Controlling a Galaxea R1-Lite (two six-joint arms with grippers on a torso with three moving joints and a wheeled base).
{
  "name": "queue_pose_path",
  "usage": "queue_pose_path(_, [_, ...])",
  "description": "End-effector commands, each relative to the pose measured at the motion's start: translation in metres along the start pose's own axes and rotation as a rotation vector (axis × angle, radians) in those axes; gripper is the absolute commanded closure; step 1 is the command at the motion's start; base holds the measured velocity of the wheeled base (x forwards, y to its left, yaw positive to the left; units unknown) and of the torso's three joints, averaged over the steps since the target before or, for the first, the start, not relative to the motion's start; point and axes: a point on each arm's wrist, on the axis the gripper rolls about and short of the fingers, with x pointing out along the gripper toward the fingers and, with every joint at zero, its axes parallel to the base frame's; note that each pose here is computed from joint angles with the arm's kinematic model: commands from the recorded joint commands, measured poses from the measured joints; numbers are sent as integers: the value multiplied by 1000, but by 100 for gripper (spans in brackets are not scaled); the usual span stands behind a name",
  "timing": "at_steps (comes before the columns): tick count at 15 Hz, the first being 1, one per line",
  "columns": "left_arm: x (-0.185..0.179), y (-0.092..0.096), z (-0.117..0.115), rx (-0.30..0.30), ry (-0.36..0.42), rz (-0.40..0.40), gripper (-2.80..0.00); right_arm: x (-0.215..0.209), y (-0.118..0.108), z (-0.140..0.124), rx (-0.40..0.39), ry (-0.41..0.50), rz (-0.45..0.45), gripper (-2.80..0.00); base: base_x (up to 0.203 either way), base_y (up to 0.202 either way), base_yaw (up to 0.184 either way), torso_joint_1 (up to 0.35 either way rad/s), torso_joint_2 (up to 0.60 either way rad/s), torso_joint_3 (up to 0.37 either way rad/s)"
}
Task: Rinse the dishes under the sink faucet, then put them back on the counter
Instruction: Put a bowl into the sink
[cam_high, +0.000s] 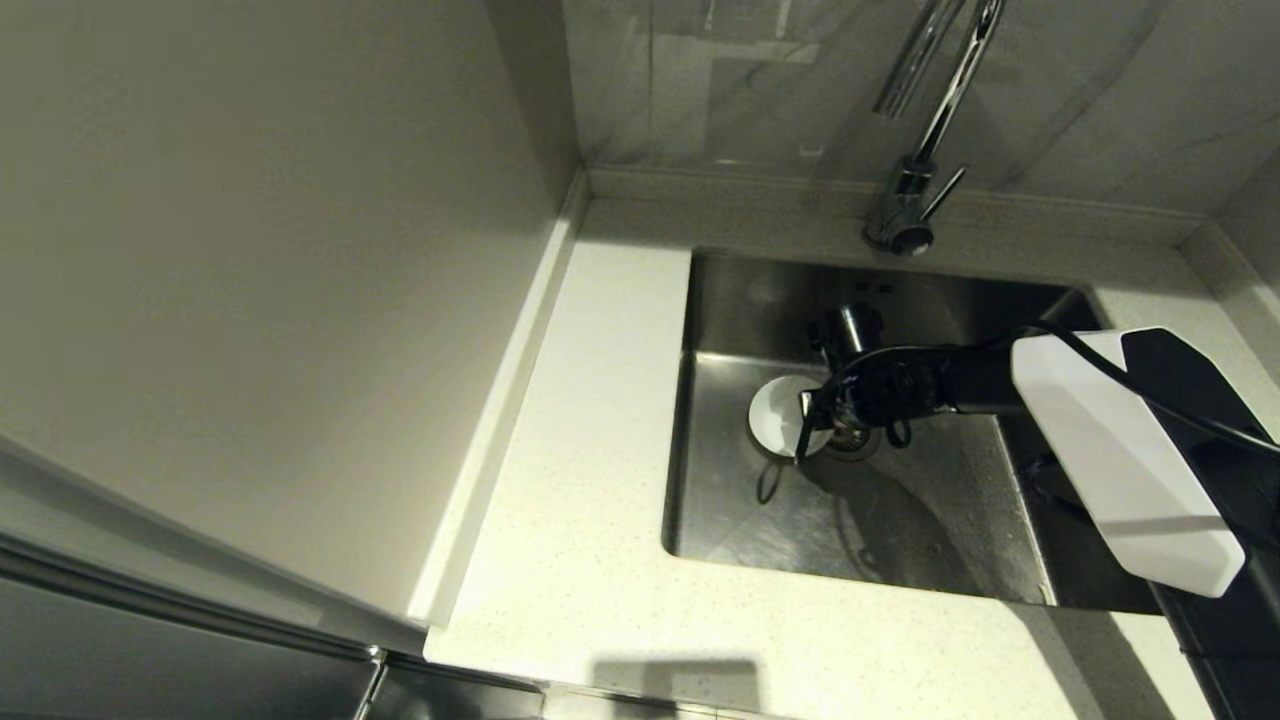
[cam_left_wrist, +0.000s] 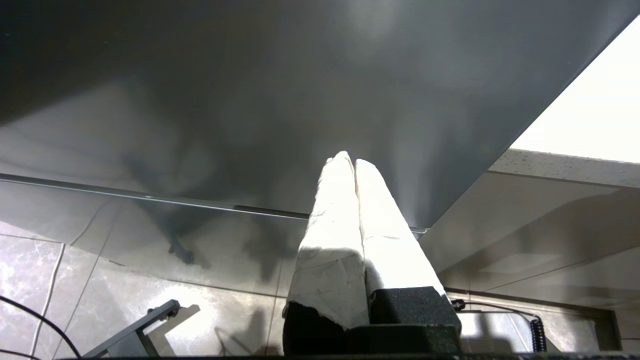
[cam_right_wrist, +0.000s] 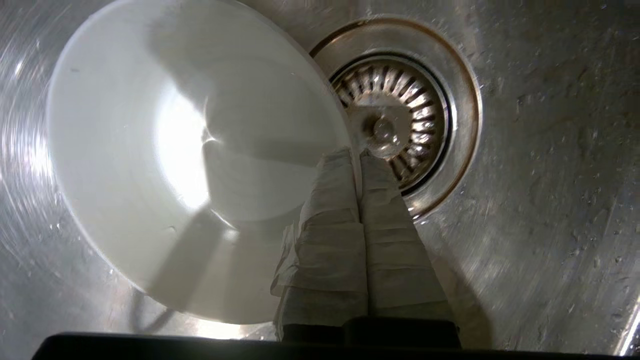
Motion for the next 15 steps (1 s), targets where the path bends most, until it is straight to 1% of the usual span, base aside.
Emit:
queue_pose_path(1, [0, 0, 0, -1, -3, 1, 0, -9, -6, 10, 17, -27, -4, 0, 0, 0, 0, 0, 0, 0])
queue_pose_path(3, [0, 0, 0, -1, -3, 1, 0, -16, -11, 16, 22, -39, -7, 0, 0, 0, 0, 0, 0, 0])
queue_pose_path(5, [0, 0, 0, -1, -3, 1, 0, -17, -11, 16, 17, -40, -8, 0, 0, 0, 0, 0, 0, 0])
queue_pose_path(9, [0, 0, 0, -1, -3, 1, 0, -12, -10, 13, 10, -31, -23, 0, 0, 0, 0, 0, 0, 0])
queue_pose_path(11, [0, 0, 0, -1, -3, 1, 0, -8, -9, 9, -13, -17, -25, 0, 0, 0, 0, 0, 0, 0])
queue_pose_path(14, [0, 0, 0, -1, -3, 1, 0, -6, -9, 7, -20, -10, -29, 0, 0, 0, 0, 0, 0, 0])
queue_pose_path(15, [0, 0, 0, -1, -3, 1, 0, -4, -9, 5, -25, -7, -47, -280, 0, 0, 0, 0, 0, 0])
